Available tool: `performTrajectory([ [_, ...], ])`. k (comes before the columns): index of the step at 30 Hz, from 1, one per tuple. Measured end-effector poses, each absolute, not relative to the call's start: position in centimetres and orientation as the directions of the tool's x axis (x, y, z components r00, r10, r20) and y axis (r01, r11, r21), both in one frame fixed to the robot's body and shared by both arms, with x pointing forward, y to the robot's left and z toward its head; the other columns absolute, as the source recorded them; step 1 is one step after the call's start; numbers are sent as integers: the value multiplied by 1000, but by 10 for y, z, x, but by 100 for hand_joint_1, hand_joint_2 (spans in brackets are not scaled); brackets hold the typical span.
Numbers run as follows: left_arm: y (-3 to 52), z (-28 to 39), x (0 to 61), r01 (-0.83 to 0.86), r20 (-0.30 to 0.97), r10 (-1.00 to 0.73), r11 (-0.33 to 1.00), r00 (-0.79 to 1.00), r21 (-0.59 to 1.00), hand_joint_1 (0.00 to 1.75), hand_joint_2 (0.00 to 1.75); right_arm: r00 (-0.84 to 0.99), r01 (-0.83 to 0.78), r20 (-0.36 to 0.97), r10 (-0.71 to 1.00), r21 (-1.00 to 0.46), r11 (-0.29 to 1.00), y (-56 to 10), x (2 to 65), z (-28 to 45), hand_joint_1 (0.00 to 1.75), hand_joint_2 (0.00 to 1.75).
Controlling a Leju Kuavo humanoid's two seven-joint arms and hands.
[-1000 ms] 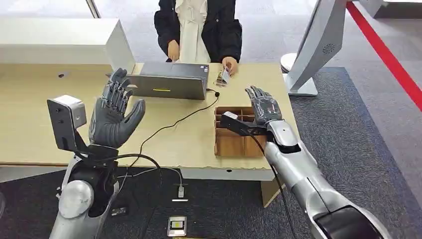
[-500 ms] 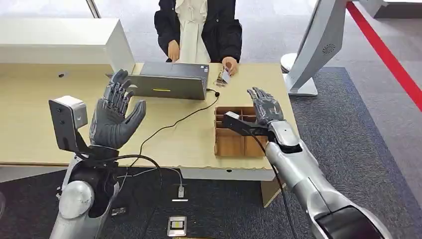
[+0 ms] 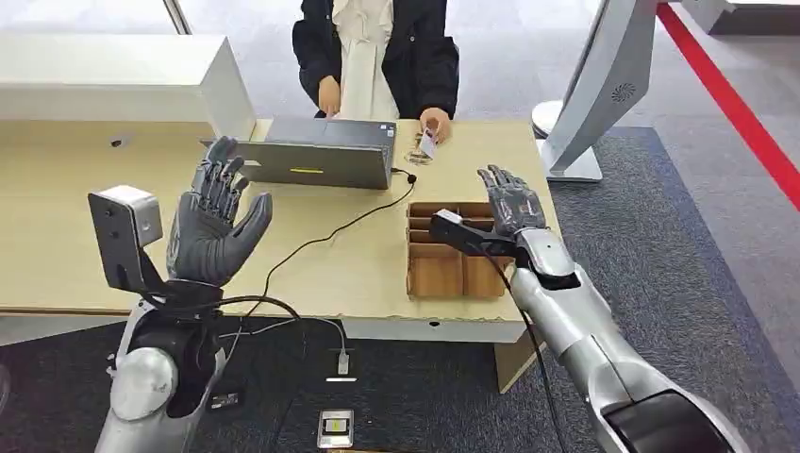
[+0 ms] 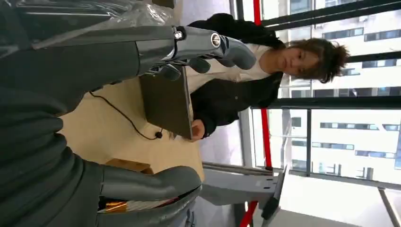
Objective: Pass the card to the sensor for recognition and then transmit it.
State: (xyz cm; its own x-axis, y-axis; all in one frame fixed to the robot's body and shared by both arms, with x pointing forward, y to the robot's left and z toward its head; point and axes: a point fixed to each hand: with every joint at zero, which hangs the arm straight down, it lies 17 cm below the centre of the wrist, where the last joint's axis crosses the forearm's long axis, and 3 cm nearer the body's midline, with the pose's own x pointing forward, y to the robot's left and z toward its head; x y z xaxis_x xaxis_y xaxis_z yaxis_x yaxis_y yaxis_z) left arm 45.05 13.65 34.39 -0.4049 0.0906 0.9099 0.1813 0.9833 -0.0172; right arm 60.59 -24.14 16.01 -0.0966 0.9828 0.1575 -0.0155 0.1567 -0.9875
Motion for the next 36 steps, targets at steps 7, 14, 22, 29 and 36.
performTrajectory([
  [7, 138, 343, 448, 178, 910, 94, 984, -404, -22, 0, 175, -97, -15, 155, 983, -988, 154, -243, 606, 160, 0, 175],
  [14, 138, 344, 447, 179, 909, 95, 984, -407, -23, 0, 175, -106, -25, 158, 982, -987, 156, -241, 605, 158, 175, 175],
  [22, 139, 344, 447, 175, 908, 96, 984, -407, -25, 0, 175, -115, -48, 165, 980, -986, 161, -239, 605, 155, 175, 175],
  [29, 140, 344, 447, 173, 908, 98, 985, -406, -30, 0, 175, -118, -49, 169, 978, -985, 164, -238, 605, 156, 175, 175],
  [36, 140, 345, 447, 174, 907, 101, 984, -409, -32, 0, 175, -119, -54, 172, 978, -985, 167, -238, 605, 156, 175, 175],
])
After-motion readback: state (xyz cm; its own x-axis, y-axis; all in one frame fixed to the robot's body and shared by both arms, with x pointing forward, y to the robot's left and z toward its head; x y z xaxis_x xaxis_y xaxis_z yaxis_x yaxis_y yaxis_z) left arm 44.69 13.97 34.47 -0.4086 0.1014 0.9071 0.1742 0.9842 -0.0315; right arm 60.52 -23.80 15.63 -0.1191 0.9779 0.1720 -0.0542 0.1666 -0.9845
